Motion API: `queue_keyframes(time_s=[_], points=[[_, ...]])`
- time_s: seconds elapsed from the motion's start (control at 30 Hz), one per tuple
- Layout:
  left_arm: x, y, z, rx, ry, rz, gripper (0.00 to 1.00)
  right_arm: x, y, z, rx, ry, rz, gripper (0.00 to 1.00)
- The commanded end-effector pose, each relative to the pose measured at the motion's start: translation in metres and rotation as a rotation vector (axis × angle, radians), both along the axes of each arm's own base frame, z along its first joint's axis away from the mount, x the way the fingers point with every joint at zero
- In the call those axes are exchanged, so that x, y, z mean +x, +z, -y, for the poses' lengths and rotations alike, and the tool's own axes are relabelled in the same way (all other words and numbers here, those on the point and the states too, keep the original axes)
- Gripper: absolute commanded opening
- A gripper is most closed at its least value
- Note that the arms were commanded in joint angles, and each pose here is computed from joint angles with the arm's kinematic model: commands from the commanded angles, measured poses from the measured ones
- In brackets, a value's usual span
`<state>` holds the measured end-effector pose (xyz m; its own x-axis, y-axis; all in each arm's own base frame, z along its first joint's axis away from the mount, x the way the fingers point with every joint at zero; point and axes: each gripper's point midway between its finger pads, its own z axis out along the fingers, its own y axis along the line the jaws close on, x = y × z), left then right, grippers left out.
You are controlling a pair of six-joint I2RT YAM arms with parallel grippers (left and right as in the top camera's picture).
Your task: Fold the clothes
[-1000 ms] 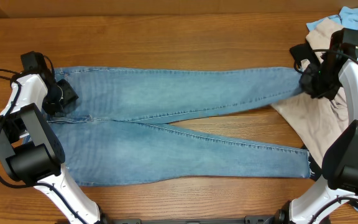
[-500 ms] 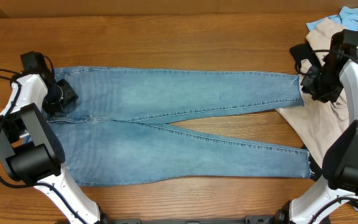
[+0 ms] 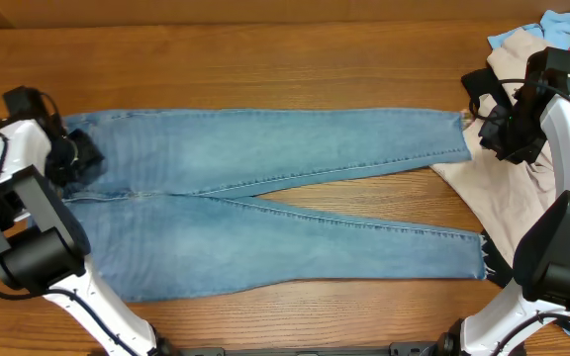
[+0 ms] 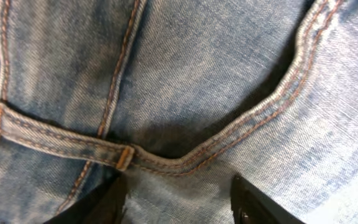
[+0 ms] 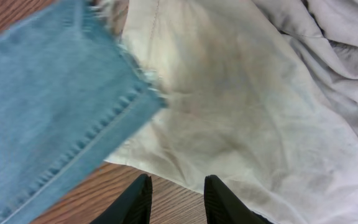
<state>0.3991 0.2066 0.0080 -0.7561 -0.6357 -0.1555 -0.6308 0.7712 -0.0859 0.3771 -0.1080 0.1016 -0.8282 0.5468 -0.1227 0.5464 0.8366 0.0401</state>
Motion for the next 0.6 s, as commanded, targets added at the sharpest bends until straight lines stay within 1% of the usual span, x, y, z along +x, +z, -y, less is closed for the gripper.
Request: queue_keyframes(time_s=[0.0, 0.1, 0.3, 0.33, 0.47, 0.53, 0.57], points=[[0.013, 0.021, -0.023, 0.036, -0.010, 0.028, 0.54, 0.003, 0.005, 0.002, -0.011, 0.000, 0.016, 0.31], [0.034, 0.052, -0.011, -0.007, -0.042, 0.093, 0.50, 0.000, 0.005, 0.001, -0.008, 0.005, 0.006, 0.31], [0.050, 0.084, 0.020, -0.019, -0.112, 0.095, 0.52, -0.004, 0.004, 0.000, -0.004, 0.020, -0.010, 0.33], [0.049, 0.087, 0.028, -0.026, -0.127, 0.080, 0.54, -0.004, 0.004, 0.000, -0.004, 0.020, -0.010, 0.36], [0.034, 0.087, 0.042, -0.038, -0.145, -0.005, 0.55, -0.006, 0.004, 0.000, -0.001, 0.020, -0.019, 0.40], [0.023, 0.085, 0.049, -0.060, -0.150, -0.049, 0.55, -0.007, 0.004, -0.001, 0.001, 0.019, -0.023, 0.45], [0.017, 0.085, 0.052, -0.074, -0.148, -0.076, 0.56, -0.007, 0.004, -0.002, 0.006, 0.020, -0.022, 0.51]])
